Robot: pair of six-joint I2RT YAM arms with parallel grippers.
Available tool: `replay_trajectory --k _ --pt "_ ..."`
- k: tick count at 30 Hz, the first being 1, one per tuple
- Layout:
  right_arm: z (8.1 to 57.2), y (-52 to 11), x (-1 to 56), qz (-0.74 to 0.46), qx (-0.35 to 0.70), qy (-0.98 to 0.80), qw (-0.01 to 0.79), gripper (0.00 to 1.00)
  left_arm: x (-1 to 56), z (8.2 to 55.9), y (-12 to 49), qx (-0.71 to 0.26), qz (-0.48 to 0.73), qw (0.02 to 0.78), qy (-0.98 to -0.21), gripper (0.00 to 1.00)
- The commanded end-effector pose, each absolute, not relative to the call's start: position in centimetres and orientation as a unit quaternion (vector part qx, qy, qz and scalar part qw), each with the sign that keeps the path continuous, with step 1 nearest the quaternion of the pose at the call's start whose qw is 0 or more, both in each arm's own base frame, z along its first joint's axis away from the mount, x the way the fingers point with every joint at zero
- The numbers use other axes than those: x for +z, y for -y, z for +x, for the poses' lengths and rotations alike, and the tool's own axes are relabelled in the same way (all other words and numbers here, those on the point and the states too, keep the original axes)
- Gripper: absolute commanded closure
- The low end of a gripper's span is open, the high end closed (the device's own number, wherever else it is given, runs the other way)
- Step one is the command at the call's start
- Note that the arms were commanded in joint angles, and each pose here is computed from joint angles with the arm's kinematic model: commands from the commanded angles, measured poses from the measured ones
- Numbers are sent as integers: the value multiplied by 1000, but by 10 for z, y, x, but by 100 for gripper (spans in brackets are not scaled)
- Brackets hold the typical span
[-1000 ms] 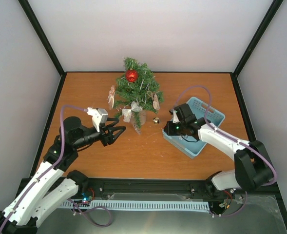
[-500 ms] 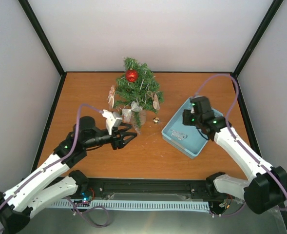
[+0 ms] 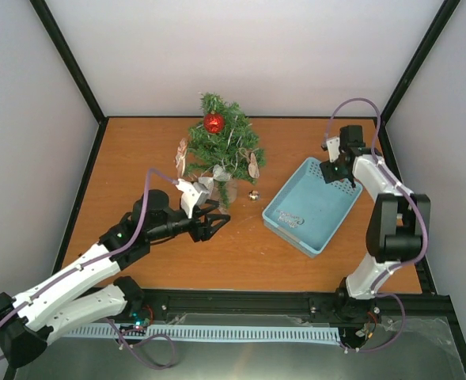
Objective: Decorate the small christmas tree
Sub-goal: Move the storage box to the center of the board.
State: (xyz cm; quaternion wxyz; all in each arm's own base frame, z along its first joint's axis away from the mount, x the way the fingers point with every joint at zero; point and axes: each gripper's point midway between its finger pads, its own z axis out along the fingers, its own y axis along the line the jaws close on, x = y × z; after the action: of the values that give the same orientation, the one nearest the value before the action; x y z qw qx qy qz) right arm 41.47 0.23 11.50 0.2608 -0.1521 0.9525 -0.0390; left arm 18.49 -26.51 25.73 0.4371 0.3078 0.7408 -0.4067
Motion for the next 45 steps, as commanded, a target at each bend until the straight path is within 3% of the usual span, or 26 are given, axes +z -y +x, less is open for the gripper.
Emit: replay_trajectory --k 1,12,14,25,39,45 --pt "422 -1 90 -224 -10 -953 205 42 269 189 258 -385 297 460 -743 37" --pt "445 8 88 -227 -19 -951 211 50 262 190 251 -370 287 450 -760 35" --pt "444 2 92 -227 -2 -951 211 58 262 189 250 -370 287 449 -761 35" --pt "387 -14 98 -202 5 -958 202 72 264 213 215 -285 242 456 -808 31" --pt "324 -48 102 -173 1 -971 164 73 286 191 216 -340 264 456 -779 32" --pt "317 -105 113 -168 107 -955 218 74 289 177 218 -370 274 455 -762 31"
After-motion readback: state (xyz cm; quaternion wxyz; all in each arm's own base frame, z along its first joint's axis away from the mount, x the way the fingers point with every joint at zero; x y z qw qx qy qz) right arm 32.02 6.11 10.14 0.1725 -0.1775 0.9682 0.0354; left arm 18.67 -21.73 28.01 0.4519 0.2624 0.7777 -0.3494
